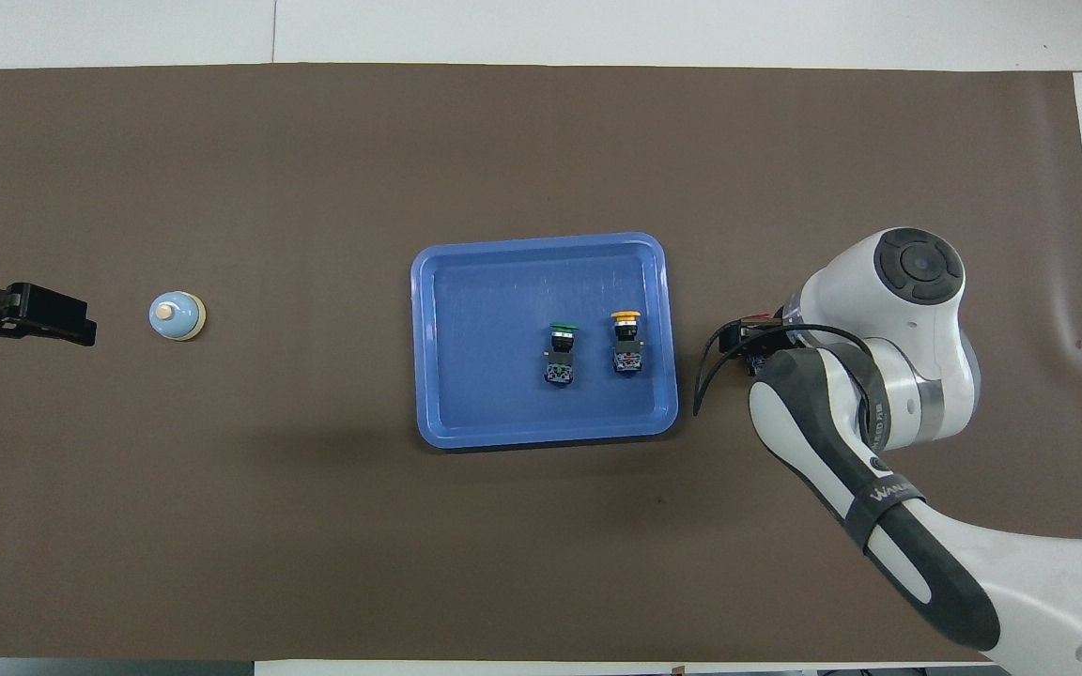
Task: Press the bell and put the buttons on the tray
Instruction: 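Return the right gripper and grasp the red button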
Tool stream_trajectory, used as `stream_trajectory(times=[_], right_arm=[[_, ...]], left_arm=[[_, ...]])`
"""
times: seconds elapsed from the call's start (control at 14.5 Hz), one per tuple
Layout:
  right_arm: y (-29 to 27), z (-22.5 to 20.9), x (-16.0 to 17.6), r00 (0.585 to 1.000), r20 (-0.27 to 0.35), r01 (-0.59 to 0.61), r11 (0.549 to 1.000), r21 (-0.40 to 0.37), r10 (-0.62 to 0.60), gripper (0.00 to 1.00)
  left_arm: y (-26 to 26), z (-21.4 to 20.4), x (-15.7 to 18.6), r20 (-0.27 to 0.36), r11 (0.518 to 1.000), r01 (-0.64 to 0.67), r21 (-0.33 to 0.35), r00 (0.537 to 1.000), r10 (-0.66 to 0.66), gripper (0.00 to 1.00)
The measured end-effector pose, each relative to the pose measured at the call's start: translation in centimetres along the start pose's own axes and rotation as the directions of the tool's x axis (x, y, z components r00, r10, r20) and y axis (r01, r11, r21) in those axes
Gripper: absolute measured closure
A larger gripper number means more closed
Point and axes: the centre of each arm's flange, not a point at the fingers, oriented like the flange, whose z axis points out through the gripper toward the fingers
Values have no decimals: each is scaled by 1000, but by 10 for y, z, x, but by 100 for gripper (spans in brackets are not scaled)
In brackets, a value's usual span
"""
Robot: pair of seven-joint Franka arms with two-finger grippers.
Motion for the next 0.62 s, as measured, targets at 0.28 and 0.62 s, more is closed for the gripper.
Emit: stream_trajectory(times=[0.28, 0.62], right_arm=[[0, 3, -2, 1000, 5, -1, 1000, -1, 1, 11], [-6, 7, -6, 1000, 10, 10, 1000, -4, -10, 59]], left_arm=[[0, 0, 0, 0, 1000, 0, 0, 1000, 0, 0], [0, 0, 0, 0, 1000, 0, 0, 1000, 0, 0]])
